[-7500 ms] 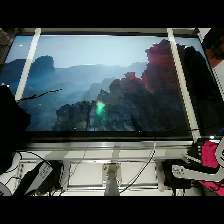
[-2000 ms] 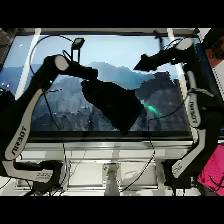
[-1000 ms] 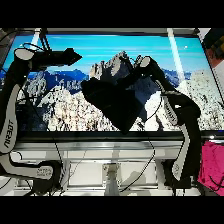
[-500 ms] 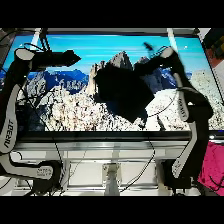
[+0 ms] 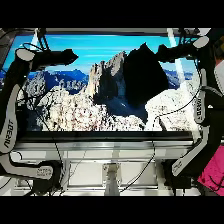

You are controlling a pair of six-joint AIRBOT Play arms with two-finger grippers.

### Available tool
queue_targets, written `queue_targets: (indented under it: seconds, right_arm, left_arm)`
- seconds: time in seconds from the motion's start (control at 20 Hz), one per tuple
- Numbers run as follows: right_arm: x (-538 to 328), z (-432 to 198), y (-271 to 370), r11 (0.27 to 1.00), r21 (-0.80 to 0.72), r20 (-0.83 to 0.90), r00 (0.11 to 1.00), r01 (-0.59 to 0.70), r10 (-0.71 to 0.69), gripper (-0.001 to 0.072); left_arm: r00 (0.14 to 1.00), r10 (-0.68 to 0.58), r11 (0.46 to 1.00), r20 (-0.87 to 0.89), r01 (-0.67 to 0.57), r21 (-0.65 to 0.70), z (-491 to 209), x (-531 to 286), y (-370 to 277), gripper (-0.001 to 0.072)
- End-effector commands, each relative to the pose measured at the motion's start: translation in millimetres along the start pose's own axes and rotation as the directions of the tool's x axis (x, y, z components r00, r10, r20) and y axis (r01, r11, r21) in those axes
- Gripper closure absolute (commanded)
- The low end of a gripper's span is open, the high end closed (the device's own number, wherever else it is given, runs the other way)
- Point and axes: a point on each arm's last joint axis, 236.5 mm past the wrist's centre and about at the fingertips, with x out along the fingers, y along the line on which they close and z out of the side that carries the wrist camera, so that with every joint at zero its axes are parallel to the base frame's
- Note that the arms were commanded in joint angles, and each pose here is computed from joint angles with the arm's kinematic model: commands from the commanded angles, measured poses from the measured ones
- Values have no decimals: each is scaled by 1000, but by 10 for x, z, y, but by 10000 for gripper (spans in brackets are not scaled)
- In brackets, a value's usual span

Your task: Fold the clothes and pants, and hang the long-sleeved shirts on hangers.

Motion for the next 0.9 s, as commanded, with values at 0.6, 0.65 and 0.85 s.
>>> queue_targets:
  seconds: [0.6, 0.65, 0.85]
  right_arm:
    - [1080, -2342, 2436, 832, -499, -502, 863, -242, -50, 140]
    - [1027, -2240, 2368, 835, -504, -484, 873, -221, -61, 179]
    - [739, -1661, 1875, 861, -503, -376, 917, -83, -131, 699]
  left_arm:
    - [998, 38, 999, 44, -37, -10, 123, -60, 171, 678]
    - [998, 37, 999, 43, -37, -10, 121, -59, 169, 678]
    - [1000, 18, 1000, -3, -18, -12, 0, -20, 136, 689]
